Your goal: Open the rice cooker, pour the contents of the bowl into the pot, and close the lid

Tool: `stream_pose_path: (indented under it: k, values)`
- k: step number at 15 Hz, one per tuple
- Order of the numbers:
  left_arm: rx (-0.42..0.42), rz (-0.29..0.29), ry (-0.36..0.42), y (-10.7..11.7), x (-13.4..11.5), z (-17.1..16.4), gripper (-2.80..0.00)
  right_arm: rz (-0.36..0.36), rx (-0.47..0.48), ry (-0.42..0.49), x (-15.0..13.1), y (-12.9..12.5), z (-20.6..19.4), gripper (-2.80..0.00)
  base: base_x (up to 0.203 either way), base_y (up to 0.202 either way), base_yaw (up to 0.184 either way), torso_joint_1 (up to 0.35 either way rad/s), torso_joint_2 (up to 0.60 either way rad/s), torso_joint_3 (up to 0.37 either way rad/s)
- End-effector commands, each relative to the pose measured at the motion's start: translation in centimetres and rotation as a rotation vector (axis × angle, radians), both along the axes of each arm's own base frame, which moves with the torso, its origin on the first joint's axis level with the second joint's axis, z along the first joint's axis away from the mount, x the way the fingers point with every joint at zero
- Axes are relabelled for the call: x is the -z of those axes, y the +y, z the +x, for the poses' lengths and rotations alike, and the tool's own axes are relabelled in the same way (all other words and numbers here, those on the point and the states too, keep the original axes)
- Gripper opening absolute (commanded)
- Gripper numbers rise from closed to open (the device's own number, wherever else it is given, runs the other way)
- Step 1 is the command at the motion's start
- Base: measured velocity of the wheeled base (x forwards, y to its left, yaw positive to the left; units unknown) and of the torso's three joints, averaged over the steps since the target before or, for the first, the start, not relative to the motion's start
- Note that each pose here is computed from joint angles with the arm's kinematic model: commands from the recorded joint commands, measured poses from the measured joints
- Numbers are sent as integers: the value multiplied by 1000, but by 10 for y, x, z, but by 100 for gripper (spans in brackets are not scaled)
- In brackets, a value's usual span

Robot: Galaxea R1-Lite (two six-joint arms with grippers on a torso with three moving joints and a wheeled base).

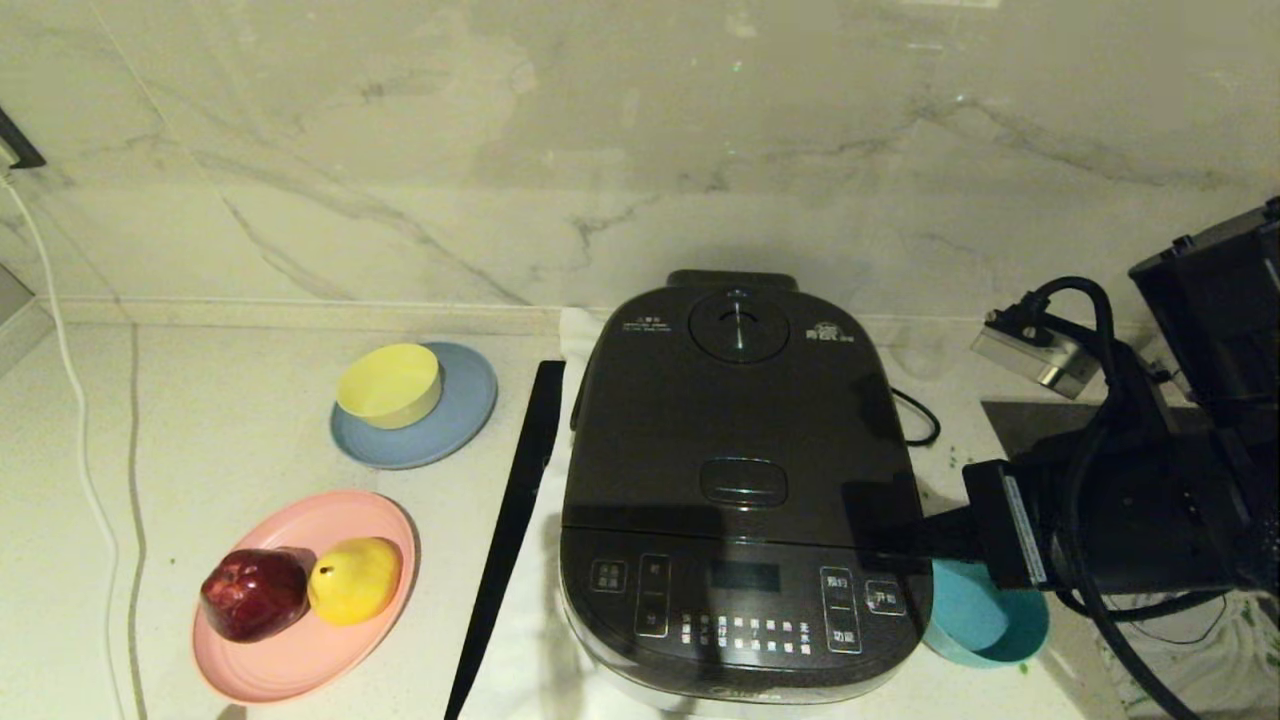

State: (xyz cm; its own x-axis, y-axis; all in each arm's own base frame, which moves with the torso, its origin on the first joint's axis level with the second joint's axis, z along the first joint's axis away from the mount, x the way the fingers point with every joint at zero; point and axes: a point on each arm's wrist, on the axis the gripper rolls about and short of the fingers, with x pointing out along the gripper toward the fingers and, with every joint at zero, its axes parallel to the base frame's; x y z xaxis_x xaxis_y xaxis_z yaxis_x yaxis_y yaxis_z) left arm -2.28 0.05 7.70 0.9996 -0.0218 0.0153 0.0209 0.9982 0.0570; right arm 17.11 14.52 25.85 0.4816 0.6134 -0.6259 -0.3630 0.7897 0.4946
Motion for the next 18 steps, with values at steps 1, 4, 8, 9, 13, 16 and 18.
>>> stream_pose_path:
  k: [1, 4, 8, 9, 13, 16, 18]
  values:
    - [-1, 1, 7, 0, 3, 1, -280, -5, -12, 10, 2, 3, -2, -280, 0, 0, 0, 0, 0, 0]
    - [0, 1, 6, 0, 3, 1, -280, -13, -13, 23, 6, 3, -1, -280, 0, 0, 0, 0, 0, 0]
    - [0, 1, 6, 0, 3, 1, -280, -20, -13, 32, 9, 2, -3, -280, 0, 0, 0, 0, 0, 0]
    - [0, 1, 6, 0, 3, 1, -280, -19, -12, 32, 9, 1, -3, -280, 0, 0, 0, 0, 0, 0]
    - [0, 0, 6, 0, 3, 1, -280, -9, 6, 53, 11, 2, -3, -280, 0, 0, 0, 0, 0, 0]
    - [0, 0, 6, 0, 3, 1, -280, -11, 10, 58, 12, 1, -3, -280, 0, 0, 0, 0, 0, 0]
    - [-2, 1, 6, 0, 3, 1, -280, -8, 11, 57, 12, 0, -5, -280, 0, 0, 0, 0, 0, 0]
